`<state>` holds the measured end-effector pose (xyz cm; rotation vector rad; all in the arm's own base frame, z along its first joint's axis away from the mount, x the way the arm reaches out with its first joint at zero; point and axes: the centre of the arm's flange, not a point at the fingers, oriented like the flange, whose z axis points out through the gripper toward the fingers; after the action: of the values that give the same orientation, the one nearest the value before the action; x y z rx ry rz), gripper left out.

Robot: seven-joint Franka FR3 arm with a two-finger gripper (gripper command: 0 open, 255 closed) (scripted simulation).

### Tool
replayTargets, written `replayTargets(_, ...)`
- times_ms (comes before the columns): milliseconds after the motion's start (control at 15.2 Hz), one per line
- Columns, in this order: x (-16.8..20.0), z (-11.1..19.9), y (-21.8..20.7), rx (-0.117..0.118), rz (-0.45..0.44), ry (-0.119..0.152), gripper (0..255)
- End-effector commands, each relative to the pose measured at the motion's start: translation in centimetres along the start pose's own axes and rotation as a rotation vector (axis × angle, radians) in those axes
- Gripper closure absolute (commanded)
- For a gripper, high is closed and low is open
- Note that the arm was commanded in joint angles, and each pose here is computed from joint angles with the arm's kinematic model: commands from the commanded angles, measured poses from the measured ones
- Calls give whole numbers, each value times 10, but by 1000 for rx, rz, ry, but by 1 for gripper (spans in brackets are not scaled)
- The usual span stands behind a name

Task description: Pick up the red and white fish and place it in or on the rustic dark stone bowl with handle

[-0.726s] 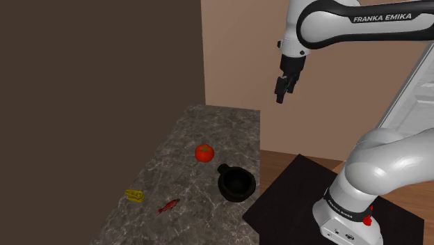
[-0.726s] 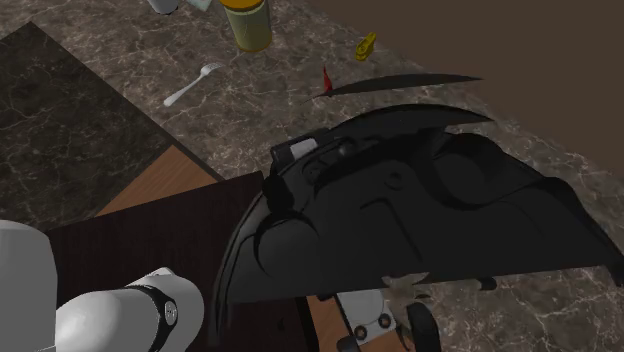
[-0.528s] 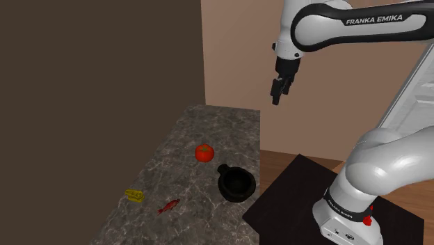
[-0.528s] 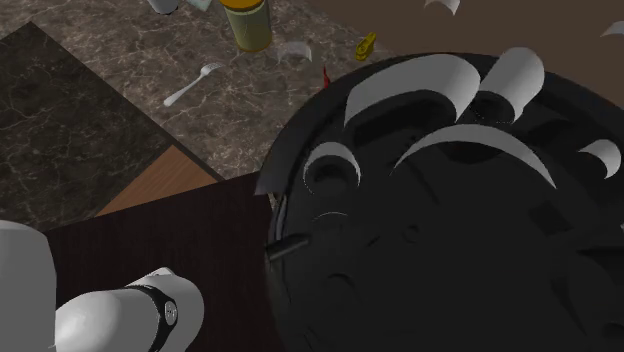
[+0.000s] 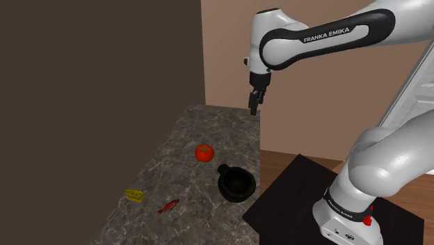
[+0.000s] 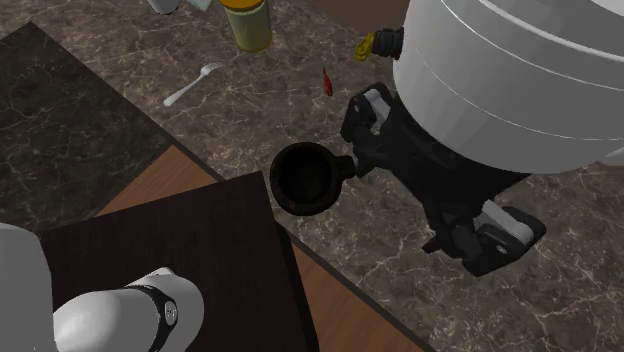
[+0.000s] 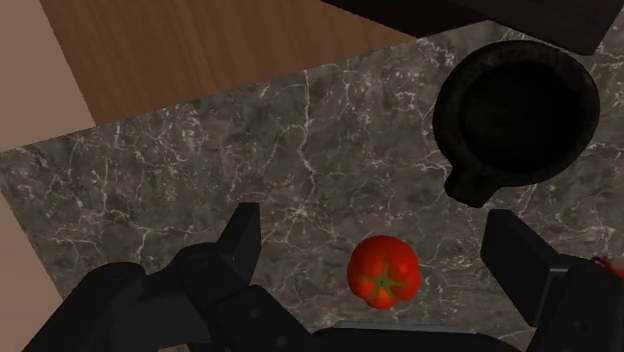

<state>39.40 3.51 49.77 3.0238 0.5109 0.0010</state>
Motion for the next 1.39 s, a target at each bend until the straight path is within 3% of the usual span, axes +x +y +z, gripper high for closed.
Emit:
replayTargets(0,22,15,-13,2,-55,1,0)
replayTargets(660,113,80,-82,13,-324,-2,0)
replayTargets(1320,181,143,-175,24,-592,-6,0)
